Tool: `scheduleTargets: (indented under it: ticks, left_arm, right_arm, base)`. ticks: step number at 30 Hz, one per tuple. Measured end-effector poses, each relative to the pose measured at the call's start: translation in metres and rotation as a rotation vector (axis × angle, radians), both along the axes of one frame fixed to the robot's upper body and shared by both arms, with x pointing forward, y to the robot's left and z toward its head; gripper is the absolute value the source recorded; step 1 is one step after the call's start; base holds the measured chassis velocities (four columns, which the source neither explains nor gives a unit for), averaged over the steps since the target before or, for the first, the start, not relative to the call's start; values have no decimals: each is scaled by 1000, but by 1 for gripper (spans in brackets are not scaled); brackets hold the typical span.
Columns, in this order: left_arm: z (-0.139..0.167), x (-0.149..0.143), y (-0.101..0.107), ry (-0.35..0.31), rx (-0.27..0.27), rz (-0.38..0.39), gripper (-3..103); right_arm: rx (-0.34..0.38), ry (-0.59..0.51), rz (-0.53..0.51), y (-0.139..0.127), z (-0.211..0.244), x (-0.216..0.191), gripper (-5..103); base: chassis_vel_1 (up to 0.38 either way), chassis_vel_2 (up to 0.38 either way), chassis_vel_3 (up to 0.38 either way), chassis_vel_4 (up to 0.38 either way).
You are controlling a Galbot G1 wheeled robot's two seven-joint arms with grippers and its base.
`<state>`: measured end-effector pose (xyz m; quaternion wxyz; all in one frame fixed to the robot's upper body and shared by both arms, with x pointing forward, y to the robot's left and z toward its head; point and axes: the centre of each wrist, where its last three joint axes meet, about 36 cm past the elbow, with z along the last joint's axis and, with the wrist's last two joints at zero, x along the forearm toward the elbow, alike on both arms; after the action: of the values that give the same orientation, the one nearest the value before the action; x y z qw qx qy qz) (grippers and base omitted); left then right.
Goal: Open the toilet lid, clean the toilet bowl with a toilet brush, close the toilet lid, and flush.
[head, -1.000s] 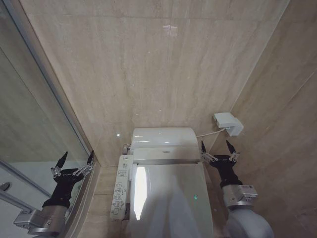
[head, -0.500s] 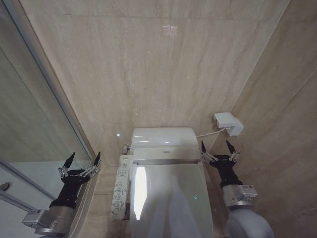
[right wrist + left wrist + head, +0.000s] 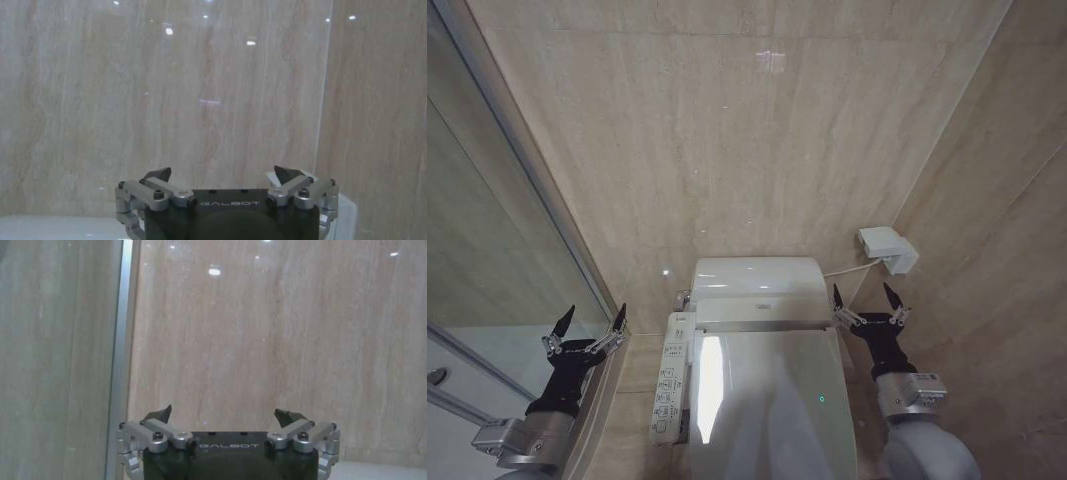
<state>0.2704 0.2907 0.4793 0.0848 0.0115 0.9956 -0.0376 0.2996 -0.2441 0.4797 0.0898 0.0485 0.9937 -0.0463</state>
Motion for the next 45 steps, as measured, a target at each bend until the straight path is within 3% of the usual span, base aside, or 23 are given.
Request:
scheduleTargets:
  ticks: [30,45]
  left_arm:
    - [-1,0,0,-2,2,0,100]
    - [-1,0,0,-2,1,0,100]
  right_arm:
    - [0,0,0,0,0,0,100]
    - [0,0,0,0,0,0,100]
  base:
    - [0,0,0,0]
    - [161,-174,-157,169]
